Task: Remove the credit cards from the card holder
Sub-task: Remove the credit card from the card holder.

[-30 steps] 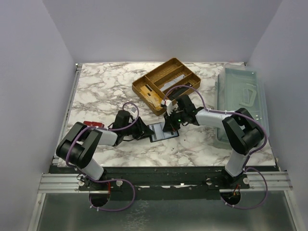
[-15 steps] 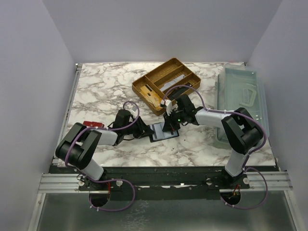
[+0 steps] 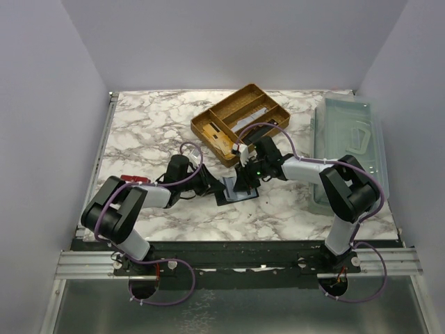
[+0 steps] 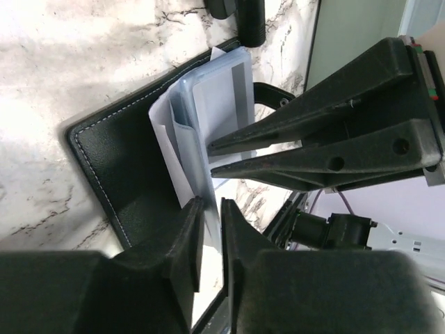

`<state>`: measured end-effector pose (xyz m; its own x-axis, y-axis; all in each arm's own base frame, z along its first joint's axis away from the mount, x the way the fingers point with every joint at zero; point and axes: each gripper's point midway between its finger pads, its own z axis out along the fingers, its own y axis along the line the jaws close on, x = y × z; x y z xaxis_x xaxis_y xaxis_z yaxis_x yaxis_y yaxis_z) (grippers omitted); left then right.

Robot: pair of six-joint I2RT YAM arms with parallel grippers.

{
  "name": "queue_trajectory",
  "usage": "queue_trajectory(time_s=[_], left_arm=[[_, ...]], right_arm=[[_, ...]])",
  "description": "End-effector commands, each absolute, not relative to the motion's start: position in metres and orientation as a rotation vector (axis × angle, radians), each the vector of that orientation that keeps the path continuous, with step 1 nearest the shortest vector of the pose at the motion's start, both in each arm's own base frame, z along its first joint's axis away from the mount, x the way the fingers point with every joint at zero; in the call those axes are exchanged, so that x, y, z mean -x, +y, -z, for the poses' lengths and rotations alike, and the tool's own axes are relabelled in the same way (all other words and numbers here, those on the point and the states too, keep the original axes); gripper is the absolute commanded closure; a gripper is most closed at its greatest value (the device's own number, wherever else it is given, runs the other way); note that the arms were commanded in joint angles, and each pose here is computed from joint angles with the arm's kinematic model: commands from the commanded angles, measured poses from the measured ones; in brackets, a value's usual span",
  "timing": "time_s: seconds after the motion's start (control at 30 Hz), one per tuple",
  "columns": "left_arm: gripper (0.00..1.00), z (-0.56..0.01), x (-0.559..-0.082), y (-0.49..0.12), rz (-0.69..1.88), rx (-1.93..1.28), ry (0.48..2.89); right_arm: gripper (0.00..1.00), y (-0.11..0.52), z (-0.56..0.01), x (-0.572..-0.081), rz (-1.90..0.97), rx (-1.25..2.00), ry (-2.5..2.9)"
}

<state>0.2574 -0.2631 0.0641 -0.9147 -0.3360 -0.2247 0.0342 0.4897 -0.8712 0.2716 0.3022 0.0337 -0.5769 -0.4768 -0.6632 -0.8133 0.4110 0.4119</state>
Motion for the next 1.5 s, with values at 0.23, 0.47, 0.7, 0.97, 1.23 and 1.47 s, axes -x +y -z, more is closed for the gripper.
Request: queue_trajectory(time_s=[0.23,0.47,0.7,0.97,1.23,1.47], left_arm=[[0.95,-0.055,-0.268,-0.276,1.408,0.262,2.391],[0.98,-0.058,-0.272,-0.277,1.407,0.276,2.383],[0.98,-0.058,-0.273,-0.28,1.421,0.302,2.395],[0.99,-0.056,-0.273,-0.281,1.412,0.335,2.418],[0.99,-0.055,-0.273,-0.281,1.405,0.344,2.431],[0.92,-0.057,-0.274,-0.282,1.41,0.349,2.431]], right_arm=[[0.64,0.3,-0.038,-0.259,-1.06,1.217,2.158],[0.45,0.292,-0.051,-0.262,-0.941,1.334,2.016],[0.38,0.291,-0.045,-0.263,-0.667,1.498,1.858],[0.35,0.292,-0.038,-0.268,-0.445,1.575,1.787],[0.4,0.298,-0.04,-0.278,-0.324,1.568,1.733],[0.46,0.298,-0.044,-0.279,-0.297,1.567,1.715]])
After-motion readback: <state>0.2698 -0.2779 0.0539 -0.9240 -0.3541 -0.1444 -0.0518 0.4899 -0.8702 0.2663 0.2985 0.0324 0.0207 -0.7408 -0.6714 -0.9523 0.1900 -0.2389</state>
